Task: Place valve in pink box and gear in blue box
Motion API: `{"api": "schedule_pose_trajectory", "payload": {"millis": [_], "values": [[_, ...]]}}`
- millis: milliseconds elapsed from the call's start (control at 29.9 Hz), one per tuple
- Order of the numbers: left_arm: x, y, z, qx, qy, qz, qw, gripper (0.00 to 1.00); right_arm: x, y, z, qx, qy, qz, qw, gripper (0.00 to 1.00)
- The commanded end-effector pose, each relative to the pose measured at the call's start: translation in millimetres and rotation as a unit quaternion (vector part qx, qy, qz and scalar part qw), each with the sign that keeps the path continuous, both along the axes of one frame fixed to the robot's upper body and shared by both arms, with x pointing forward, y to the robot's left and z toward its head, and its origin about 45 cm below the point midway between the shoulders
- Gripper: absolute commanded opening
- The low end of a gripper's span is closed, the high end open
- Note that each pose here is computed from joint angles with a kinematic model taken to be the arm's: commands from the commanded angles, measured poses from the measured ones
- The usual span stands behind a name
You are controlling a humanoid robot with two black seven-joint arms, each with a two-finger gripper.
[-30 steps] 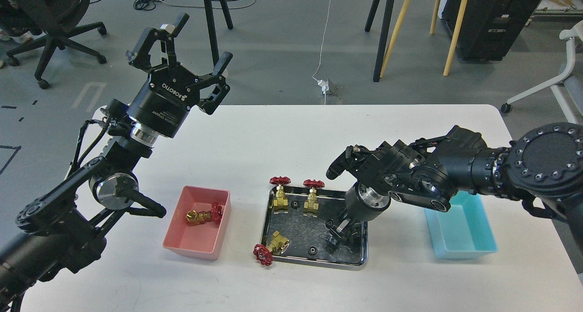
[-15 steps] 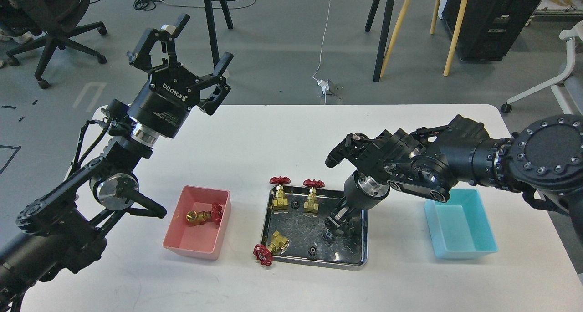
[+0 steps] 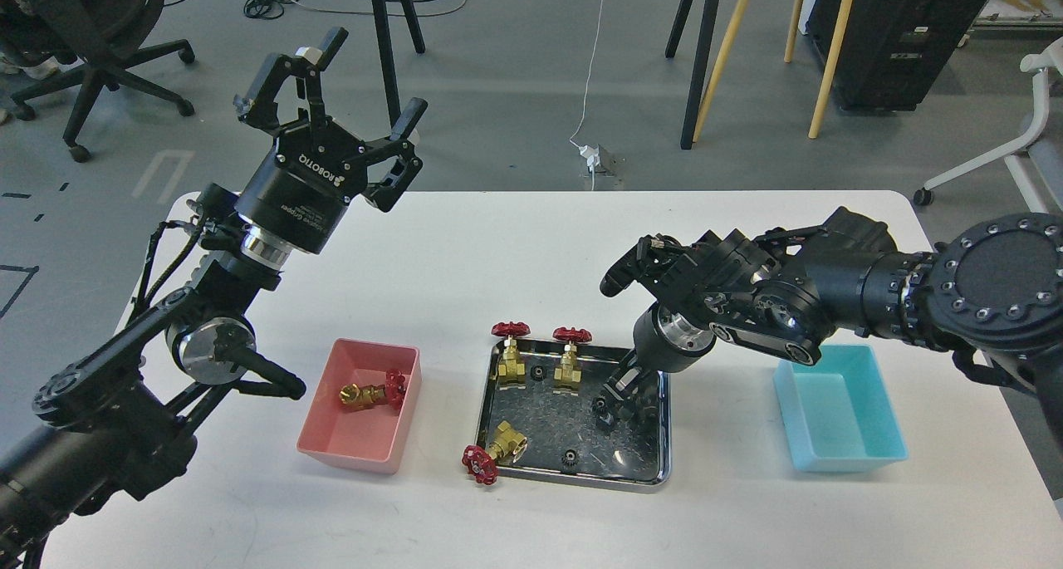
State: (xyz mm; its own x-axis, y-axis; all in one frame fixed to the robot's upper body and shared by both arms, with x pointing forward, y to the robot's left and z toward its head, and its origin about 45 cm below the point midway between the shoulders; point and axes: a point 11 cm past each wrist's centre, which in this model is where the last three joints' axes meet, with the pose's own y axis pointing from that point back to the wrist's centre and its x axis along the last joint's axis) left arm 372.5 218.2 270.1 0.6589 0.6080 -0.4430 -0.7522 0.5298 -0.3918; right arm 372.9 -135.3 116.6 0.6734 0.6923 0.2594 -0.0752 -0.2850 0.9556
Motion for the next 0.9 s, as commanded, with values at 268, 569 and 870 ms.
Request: {"api": "schedule_pose_trajectory", "payload": {"millis": [268,569,870], "values": [[0.0,0.0,-0.1,0.0,0.0,0.0,1.0,0.94,-1.6,-5.7,-7.4,-0.003,0.003,-0.009,1.0,0.36],[-0.3,-0.3,-0.7,-0.001,0.001,0.0,1.0,0.94,-1.1,-5.9,-7.3,-0.003,0.003,-0.009,1.0,0.36],[-0.3,-0.3,-0.7,-0.001,0.001,0.0,1.0,0.94,0.4,-5.9,-6.0,-0.003,0.0,-0.01,1.0,0.37]]}}
